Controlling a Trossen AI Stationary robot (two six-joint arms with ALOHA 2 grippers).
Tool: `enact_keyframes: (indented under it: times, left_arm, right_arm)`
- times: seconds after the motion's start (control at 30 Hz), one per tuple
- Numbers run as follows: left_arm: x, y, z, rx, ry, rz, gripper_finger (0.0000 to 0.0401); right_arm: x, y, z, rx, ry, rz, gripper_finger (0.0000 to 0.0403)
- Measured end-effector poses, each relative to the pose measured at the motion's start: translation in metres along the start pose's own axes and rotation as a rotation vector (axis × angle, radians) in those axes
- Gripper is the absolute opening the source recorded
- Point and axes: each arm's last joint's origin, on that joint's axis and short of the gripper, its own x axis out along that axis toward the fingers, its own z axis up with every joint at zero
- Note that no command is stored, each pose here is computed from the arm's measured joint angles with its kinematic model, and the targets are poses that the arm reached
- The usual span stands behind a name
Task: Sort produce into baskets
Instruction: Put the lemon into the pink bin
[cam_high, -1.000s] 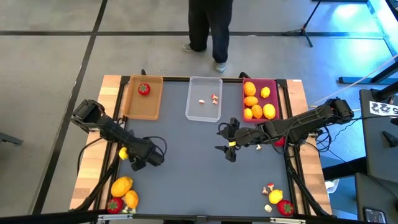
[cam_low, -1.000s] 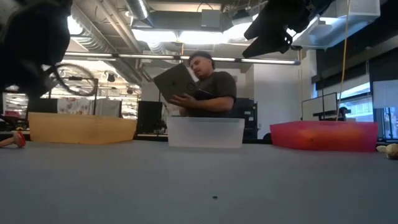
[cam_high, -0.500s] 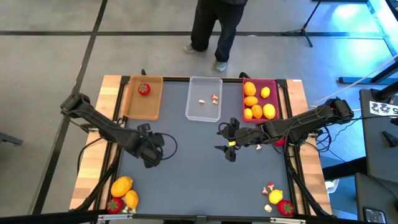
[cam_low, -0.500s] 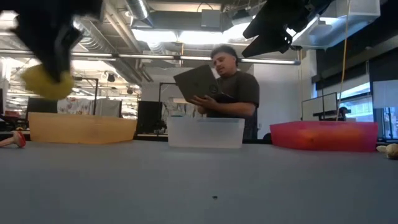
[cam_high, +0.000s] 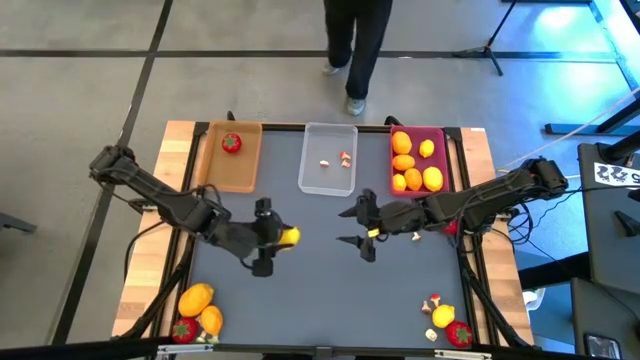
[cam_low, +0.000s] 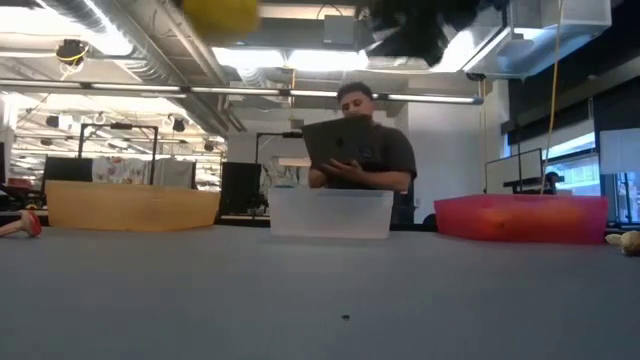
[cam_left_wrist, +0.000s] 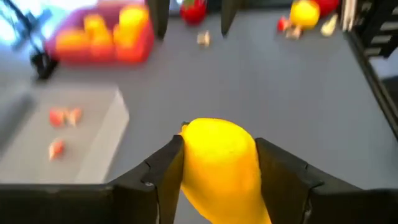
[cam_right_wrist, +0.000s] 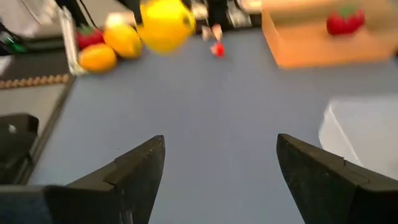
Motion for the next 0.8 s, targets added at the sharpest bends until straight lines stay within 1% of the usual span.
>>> enact_keyframes:
  times: [0.07,0.17,0.23,0.37,0.53,0.7,0.8]
  left_arm:
    - [0.004,-0.001,0.007,0.038,-0.060,0.003,0.0175]
    - [0.011,0.000,0.017,0.075,-0.147,0.012,0.0175]
    - [0.017,0.001,0.022,0.099,-0.193,0.023,0.0175]
    - [0.028,0.000,0.029,0.146,-0.257,0.043,0.0175]
    - [0.041,-0.004,0.029,0.182,-0.275,0.042,0.0175]
    - [0.048,-0.008,0.027,0.210,-0.266,0.030,0.0175]
    - [0.048,-0.008,0.027,0.209,-0.273,0.029,0.0175]
  right_arm:
    - [0.003,0.002,0.005,-0.004,-0.053,0.030,0.0305]
    - [0.010,0.004,0.006,0.005,-0.100,0.042,0.0305]
    - [0.015,0.006,0.005,-0.001,-0.110,0.051,0.0305]
    - [0.027,0.009,0.003,-0.017,-0.136,0.109,0.0305]
    - [0.038,0.013,0.002,-0.023,-0.190,0.159,0.0305]
    - [0.038,0.014,0.006,-0.025,-0.234,0.168,0.0305]
    - [0.038,0.015,0.006,-0.028,-0.237,0.190,0.0289]
